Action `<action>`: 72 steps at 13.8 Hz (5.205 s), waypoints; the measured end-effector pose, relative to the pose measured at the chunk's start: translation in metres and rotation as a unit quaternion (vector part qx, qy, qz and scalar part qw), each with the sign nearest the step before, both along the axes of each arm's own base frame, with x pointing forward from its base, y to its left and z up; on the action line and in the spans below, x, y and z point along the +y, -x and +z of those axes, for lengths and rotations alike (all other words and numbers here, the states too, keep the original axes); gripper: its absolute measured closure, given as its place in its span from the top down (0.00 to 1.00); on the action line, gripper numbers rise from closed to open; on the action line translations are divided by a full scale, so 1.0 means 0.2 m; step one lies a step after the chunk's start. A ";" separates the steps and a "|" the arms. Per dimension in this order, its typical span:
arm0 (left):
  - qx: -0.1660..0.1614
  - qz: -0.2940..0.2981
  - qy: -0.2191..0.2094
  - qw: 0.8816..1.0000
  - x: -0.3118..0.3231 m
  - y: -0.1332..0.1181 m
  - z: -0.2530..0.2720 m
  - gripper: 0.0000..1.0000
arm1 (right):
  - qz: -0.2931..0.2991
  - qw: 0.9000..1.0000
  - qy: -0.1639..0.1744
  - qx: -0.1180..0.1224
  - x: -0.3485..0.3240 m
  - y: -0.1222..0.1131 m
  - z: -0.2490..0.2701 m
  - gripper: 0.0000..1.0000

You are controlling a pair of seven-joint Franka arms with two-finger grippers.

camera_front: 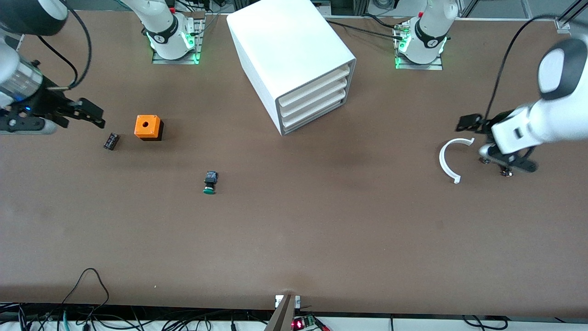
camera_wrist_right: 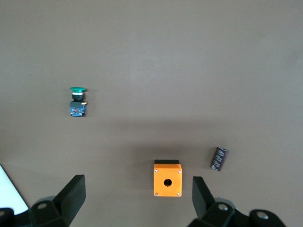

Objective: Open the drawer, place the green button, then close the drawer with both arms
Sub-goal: 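Reach the right gripper to the green button while the left gripper reaches the drawer, then grasp the green button with the right gripper while the left gripper pulls the drawer, then lift the green button with the right gripper while the left gripper withdraws, then carry the green button over the open drawer with the right gripper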

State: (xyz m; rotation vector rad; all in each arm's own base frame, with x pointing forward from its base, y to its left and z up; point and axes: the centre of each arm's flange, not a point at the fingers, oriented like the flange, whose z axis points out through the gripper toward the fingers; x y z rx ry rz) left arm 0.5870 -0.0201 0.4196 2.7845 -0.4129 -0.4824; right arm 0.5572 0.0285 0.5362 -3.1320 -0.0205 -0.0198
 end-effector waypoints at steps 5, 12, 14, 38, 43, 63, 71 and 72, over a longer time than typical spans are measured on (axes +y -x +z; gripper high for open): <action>0.140 0.085 0.194 0.967 -0.25 0.12 -0.83 1.00 | 0.031 0.999 -0.010 0.009 0.25 -0.14 -0.30 1.00; 0.186 0.092 0.315 0.926 -1.09 0.65 -1.34 1.00 | 0.019 0.999 -0.007 0.028 0.69 -0.22 -0.81 1.00; 0.196 0.077 0.315 0.926 -1.21 0.74 -1.34 1.00 | 0.017 0.999 -0.004 0.035 0.70 -0.24 -0.95 1.00; 0.067 0.088 0.297 0.949 -0.86 0.43 -1.25 0.16 | -0.022 0.999 0.000 0.042 0.91 -0.23 -1.78 1.00; 0.001 0.101 0.265 0.959 -0.70 0.27 -1.16 0.58 | -0.021 0.999 0.001 0.046 0.91 -0.22 -1.82 0.63; -0.146 0.062 -0.147 0.976 0.02 0.42 0.89 1.00 | 0.411 0.910 -0.026 -0.046 1.91 -0.27 -0.64 0.41; -0.137 0.073 -0.145 0.977 0.06 0.36 0.87 1.00 | 0.669 0.735 -0.008 -0.108 2.55 0.17 -0.48 0.41; -0.136 0.075 -0.145 0.977 0.07 0.36 0.86 1.00 | 0.692 0.714 0.000 -0.106 2.61 0.21 -0.54 0.41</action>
